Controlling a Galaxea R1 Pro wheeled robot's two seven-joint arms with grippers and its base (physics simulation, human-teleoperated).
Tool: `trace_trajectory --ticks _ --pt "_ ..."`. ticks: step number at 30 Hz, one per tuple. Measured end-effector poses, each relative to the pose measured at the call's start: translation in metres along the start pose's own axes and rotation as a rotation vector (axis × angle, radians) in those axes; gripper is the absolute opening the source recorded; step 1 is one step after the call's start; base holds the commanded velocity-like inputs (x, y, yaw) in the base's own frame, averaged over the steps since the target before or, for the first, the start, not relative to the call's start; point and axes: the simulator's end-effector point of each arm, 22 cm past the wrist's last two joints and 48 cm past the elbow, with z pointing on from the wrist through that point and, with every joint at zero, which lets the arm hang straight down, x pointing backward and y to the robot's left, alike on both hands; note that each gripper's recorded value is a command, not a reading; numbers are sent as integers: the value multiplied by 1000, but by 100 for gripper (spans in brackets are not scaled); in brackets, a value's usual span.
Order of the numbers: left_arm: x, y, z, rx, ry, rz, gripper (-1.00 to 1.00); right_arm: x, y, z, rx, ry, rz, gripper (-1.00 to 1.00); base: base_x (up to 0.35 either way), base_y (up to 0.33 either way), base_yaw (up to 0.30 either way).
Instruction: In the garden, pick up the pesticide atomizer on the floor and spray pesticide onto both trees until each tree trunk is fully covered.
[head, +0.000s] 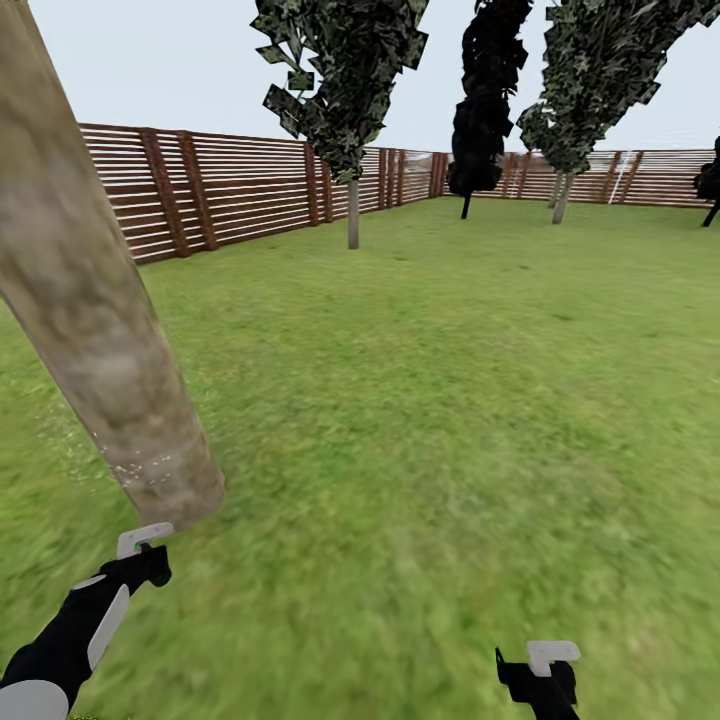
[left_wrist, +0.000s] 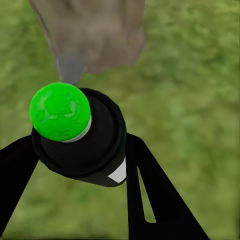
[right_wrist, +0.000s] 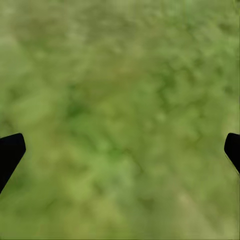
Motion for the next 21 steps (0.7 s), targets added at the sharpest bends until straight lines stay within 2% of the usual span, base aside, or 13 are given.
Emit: trace_trajectory --ticks 9,15,21 --pt "0 0 0 1 1 -1 -100 0 0 0 0 0 0 100 129 -256 277" --pt "1 -1 0 1 2 -1 -100 0 0 0 0 0 0 100 155 -256 44" --pt "1 -1 0 1 2 -2 -100 0 0 0 0 0 0 100 115 -259 249"
